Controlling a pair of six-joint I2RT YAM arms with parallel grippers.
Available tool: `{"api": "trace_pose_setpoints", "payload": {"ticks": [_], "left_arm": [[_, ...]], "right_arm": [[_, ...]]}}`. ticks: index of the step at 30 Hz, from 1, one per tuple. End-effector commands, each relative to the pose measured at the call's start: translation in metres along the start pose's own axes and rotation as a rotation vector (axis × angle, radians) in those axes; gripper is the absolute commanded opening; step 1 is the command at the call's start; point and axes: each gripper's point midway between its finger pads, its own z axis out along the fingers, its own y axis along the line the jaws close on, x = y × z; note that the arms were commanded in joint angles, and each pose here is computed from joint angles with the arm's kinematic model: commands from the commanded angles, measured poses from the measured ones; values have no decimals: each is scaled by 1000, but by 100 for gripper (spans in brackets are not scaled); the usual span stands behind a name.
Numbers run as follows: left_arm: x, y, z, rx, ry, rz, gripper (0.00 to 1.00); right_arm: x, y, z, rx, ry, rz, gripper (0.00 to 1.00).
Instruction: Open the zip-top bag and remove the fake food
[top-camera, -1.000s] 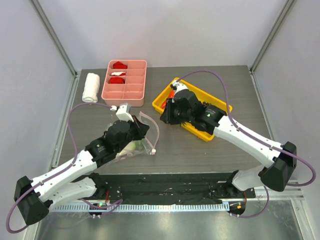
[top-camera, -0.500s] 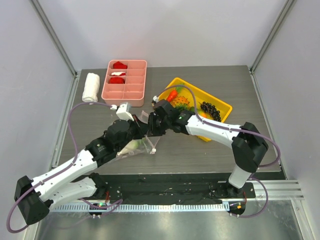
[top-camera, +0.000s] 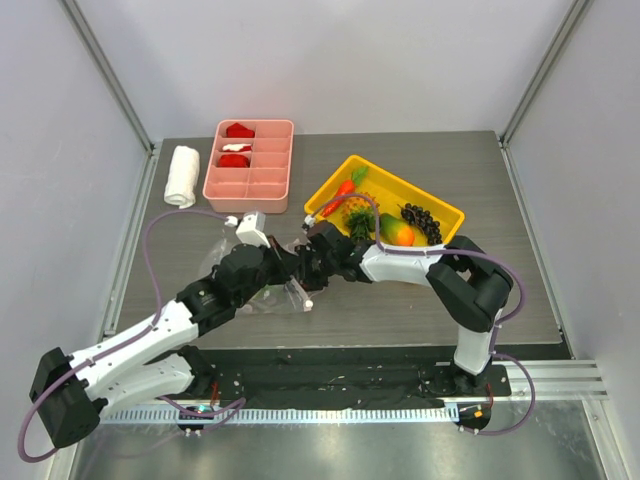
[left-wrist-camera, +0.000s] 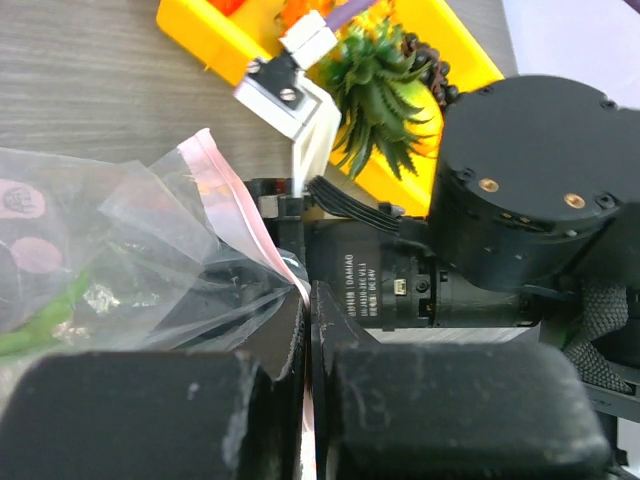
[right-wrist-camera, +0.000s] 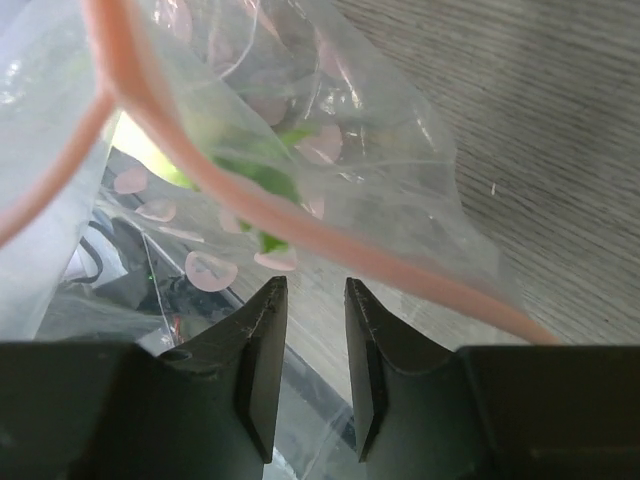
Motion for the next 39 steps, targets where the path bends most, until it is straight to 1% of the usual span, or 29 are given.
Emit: {"api": "trace_pose_setpoints", "payload": {"ticks": [1,4,7,8,9,11,14,16,19,20,22,23,25,28,31,32,34,37,39], "left_arm": [[-11,-12,-5,57,-50,-38,0],[-10,-17,-5,78,-41,-41,0],[-2,-22,-5,113,-4,-43,0],[-7,-30,-5,144,-18,-50,0],[-3,-33,-4,166,-1,-40,0],[-2,-36,-4,181,8,-31,0],[1,-36,-3,184,18,-9,0],[0,-34,-3,177,14,8,0],[0,-31,-1,160,16,34,0],[1,-31,0,157,19,38,0],[-1,-30,1,144,23,44,0],[-3,-32,3,141,22,46,0],[-4,-34,4,139,22,47,0],[-5,-38,7,146,24,40,0],[1,-38,11,148,42,29,0],[3,-37,11,149,49,25,0],[7,-34,13,140,58,18,0],[11,-30,13,136,62,7,0],[12,-28,13,130,58,3,0]], "right_arm": [[-17,26,-6,-135,-87,11,35],[-26,33,-13,-157,-110,64,36],[-34,42,-16,-190,-128,143,37],[-37,44,-17,-194,-130,168,37],[-36,47,-16,-217,-104,232,38],[-42,57,-18,-284,-103,279,38],[-38,61,-15,-299,-52,346,38],[-37,61,-15,-298,-47,371,39],[-35,58,-13,-271,-57,318,42],[-30,50,-10,-242,-48,267,44],[-24,43,-8,-222,-57,207,52],[-15,32,-4,-190,-52,151,60],[-6,24,1,-169,-33,106,63],[7,8,12,-136,5,73,63],[13,1,20,-135,27,59,60],[12,2,22,-138,31,57,57],[17,-5,28,-113,48,49,55],[22,-8,34,-111,62,18,55],[22,-7,37,-119,65,2,57]]}}
